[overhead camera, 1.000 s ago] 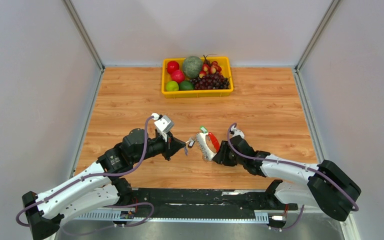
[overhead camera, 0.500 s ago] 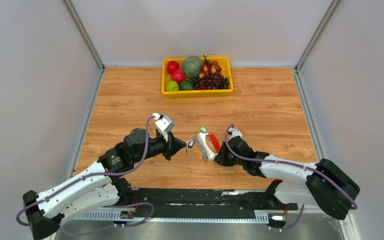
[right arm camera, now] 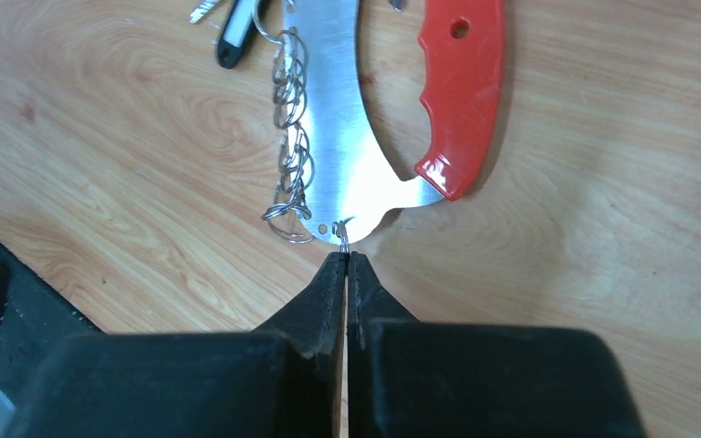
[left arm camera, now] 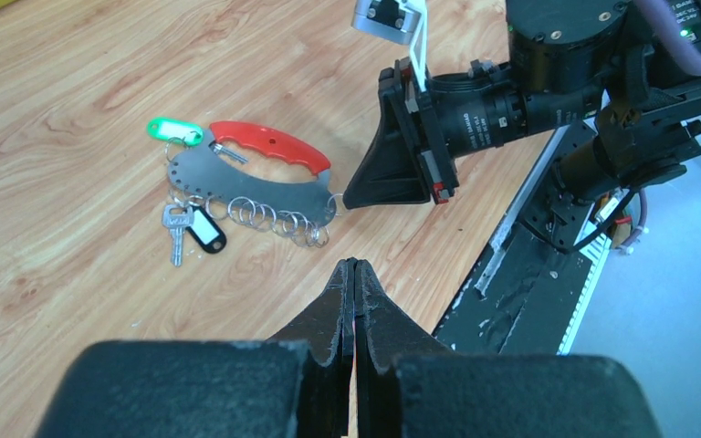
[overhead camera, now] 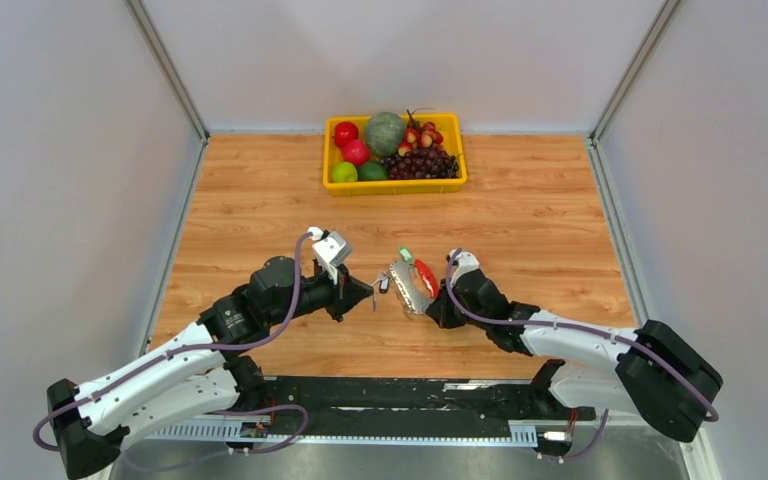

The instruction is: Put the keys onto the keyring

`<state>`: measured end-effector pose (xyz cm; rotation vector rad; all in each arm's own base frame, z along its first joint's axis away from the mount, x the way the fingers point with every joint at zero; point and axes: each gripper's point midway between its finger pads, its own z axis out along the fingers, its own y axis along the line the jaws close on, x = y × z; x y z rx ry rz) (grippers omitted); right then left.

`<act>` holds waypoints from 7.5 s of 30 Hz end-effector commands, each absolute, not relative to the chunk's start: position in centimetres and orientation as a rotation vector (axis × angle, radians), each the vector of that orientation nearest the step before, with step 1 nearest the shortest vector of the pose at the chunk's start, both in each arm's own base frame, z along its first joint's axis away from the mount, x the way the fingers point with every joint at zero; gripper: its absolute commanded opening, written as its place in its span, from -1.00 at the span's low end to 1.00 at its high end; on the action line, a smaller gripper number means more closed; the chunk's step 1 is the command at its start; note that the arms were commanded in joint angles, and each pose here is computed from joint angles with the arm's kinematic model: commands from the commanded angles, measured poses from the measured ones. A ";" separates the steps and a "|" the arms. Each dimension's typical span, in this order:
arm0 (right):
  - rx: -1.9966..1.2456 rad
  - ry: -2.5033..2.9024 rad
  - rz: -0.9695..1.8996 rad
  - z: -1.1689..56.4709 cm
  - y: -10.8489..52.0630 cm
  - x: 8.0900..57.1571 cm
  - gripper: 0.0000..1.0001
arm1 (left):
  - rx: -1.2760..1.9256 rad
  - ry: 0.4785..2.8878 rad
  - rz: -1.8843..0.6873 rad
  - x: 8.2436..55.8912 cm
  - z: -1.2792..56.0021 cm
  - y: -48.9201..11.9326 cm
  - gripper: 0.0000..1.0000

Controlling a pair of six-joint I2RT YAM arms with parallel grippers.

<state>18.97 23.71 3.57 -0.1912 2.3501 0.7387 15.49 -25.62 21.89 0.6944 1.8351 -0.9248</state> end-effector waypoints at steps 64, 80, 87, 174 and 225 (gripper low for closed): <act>-1.043 1.201 1.362 39.2 29.0 6.8 -1.00 | 1.093 1.215 -1.377 6.3 35.6 -27.5 -1.00; -1.080 1.184 1.341 39.0 30.0 6.6 -1.00 | 1.093 1.182 -1.381 6.1 36.2 -27.4 -1.00; -1.091 1.173 1.347 39.0 29.9 6.2 -1.00 | 1.091 1.179 -1.379 6.0 36.2 -27.3 -1.00; -1.090 0.917 1.037 40.6 29.5 4.3 -1.00 | 1.072 1.195 -1.432 5.5 37.2 -27.2 -1.00; -1.138 0.941 0.988 39.9 30.4 3.3 -1.00 | 1.080 1.188 -1.442 5.3 37.3 -27.2 -1.00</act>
